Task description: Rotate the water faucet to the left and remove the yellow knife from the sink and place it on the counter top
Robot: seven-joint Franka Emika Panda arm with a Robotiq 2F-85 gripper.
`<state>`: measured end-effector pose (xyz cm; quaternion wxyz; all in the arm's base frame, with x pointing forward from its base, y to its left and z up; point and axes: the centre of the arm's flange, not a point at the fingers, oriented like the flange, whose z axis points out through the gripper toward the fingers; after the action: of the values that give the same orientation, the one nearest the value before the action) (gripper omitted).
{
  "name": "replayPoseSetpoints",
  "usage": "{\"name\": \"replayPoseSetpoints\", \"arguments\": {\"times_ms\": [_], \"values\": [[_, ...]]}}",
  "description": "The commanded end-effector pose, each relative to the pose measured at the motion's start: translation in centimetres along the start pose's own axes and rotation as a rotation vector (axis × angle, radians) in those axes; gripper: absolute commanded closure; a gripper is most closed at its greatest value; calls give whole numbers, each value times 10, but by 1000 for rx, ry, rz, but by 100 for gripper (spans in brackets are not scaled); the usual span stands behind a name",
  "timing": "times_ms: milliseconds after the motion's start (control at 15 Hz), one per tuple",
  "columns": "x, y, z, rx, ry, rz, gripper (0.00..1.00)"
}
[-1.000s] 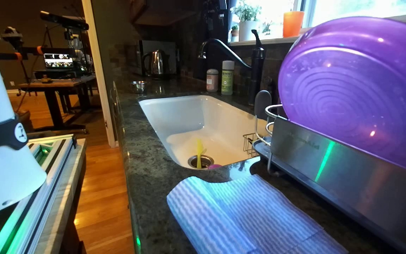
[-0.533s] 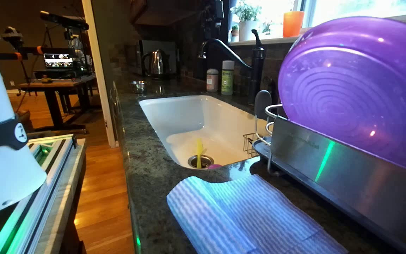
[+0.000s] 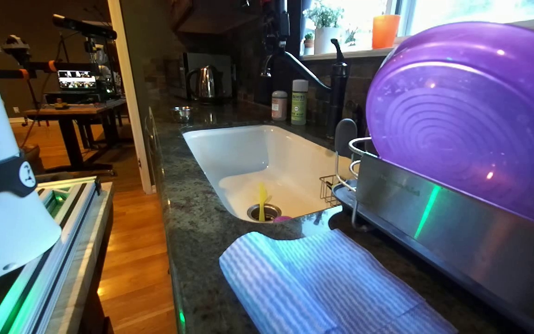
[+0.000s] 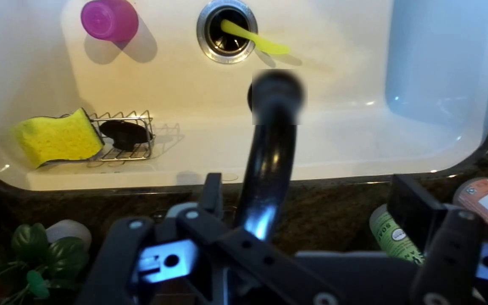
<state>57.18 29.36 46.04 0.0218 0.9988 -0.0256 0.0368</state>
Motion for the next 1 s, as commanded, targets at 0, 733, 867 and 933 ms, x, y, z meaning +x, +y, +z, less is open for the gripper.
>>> {"name": "replayPoseSetpoints", "arguments": {"times_ms": [0,733,867,933], "values": [[-2,-12,17,88,-5,-18,0],[27,-60,20,132,24,-167,0],[33,-84,17,137,49,-231,0],[36,-95,17,138,57,-258,0]]}}
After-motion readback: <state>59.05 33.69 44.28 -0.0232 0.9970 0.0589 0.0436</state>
